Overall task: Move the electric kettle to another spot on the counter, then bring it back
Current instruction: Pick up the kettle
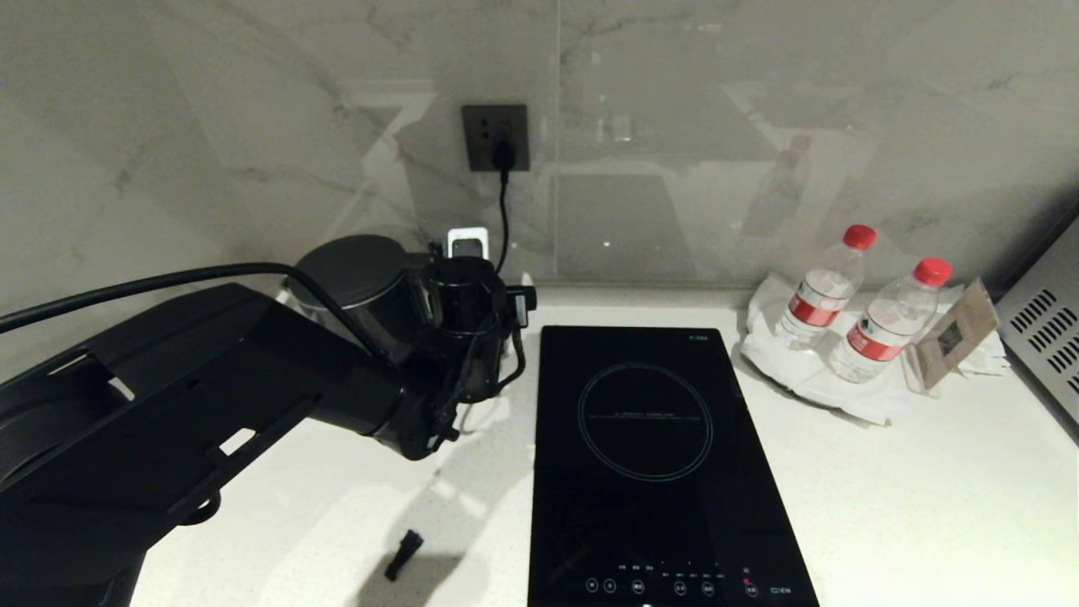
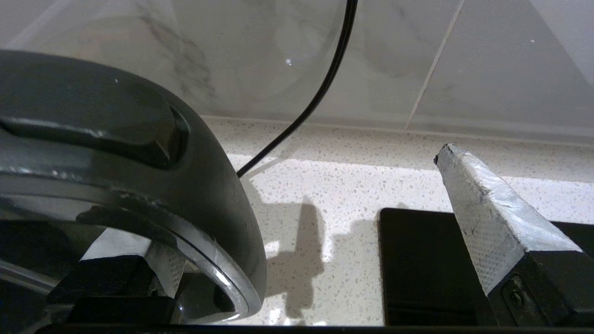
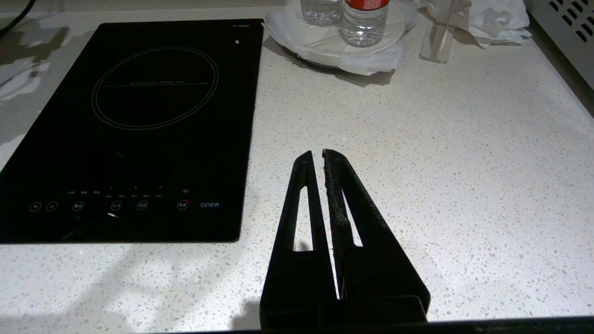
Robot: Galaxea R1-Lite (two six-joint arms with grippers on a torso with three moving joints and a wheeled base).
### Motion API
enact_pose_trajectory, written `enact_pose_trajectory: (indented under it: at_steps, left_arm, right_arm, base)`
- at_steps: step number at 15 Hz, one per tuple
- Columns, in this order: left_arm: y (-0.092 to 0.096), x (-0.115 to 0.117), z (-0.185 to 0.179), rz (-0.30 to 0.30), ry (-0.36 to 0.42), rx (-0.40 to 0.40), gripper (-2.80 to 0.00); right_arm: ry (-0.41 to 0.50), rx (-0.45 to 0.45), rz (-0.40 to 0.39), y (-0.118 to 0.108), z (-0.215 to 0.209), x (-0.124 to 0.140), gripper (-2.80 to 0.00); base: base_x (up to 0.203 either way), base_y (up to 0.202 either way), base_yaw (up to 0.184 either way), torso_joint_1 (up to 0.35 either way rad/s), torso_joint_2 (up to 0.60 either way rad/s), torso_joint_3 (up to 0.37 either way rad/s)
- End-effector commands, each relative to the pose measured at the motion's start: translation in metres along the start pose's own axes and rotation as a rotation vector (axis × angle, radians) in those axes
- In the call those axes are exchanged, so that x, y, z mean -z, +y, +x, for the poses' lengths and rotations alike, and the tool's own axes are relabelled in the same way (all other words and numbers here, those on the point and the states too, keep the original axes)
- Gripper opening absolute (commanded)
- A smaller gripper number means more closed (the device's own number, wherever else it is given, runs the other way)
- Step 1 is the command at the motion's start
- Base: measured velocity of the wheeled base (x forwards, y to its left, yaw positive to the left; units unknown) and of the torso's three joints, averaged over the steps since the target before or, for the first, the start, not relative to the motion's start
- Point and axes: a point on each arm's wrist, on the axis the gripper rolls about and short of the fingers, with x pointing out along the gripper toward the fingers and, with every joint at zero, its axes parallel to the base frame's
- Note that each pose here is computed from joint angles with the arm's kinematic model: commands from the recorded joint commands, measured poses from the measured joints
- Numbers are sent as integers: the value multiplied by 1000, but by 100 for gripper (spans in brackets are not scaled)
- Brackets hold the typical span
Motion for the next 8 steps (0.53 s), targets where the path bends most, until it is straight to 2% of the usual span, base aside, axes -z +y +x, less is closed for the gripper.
enact_pose_trajectory:
  at_steps: [1, 8]
  left_arm:
    - [0, -1, 0, -6, -8, -4, 0]
    - [6, -5, 3, -8, -14, -22, 0]
  right_arm:
    - [0, -2, -1, 0, 0, 0, -280]
    - [0, -2, -1, 0, 0, 0, -280]
  base:
    - [0, 0, 0, 0, 0, 0]
    - [0, 0, 0, 0, 0, 0]
